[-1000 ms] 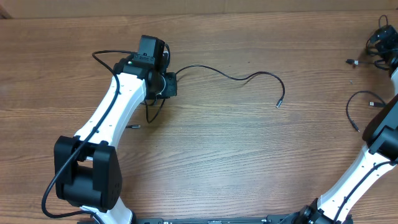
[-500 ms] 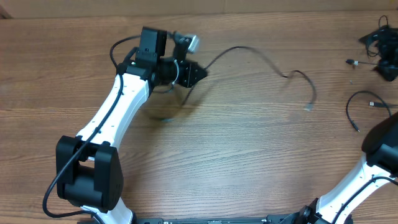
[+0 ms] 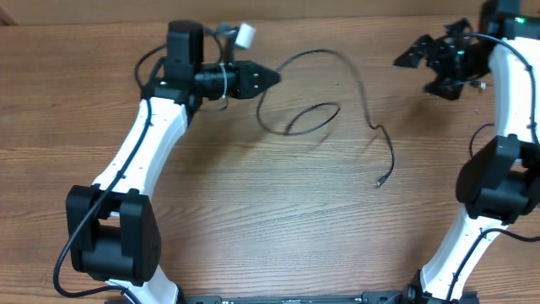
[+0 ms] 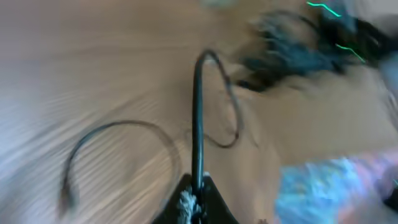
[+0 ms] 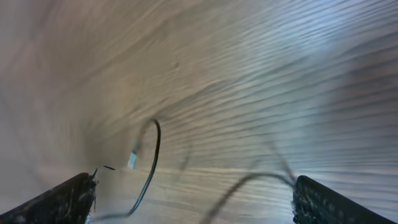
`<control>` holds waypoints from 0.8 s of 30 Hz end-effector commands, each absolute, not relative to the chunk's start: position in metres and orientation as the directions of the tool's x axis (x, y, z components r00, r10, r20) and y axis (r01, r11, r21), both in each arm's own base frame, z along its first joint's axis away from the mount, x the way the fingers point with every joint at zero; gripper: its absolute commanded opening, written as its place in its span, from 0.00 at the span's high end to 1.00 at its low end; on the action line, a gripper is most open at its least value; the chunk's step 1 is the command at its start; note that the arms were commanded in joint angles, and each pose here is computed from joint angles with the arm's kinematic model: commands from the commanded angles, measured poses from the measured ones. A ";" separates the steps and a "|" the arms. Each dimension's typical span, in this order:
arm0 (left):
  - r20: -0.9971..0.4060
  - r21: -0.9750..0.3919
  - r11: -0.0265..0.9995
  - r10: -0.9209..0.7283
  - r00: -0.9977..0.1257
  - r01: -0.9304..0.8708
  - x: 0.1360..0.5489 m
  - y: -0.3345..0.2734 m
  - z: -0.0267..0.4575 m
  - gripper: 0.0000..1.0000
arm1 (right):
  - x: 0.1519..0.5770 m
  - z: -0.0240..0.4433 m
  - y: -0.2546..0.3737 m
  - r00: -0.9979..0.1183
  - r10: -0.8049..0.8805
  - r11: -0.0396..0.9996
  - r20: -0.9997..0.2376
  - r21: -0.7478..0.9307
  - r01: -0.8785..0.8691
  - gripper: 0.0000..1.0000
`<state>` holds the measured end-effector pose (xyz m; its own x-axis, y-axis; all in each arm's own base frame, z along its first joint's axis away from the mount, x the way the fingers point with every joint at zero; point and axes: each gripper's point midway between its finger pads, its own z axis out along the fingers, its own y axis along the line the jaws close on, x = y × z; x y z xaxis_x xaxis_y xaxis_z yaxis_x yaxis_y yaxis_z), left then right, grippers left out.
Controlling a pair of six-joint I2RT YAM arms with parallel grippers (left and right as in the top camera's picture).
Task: Untangle cables
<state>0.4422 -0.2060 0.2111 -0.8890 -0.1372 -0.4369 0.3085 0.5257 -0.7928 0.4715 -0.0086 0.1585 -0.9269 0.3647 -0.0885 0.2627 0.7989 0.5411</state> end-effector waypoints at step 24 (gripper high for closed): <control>-0.327 -0.275 0.683 -0.729 -0.602 -0.677 0.433 -0.040 0.115 0.48 | 0.440 0.051 0.094 -0.996 0.067 0.951 -0.056 0.305 0.047 0.00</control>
<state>0.4316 -0.0512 0.1094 -0.6329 -0.7234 -0.2760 -0.6566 0.6903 -0.3039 0.4458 0.1027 0.0640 -0.9955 0.0636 -0.0698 0.0353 0.9366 0.3486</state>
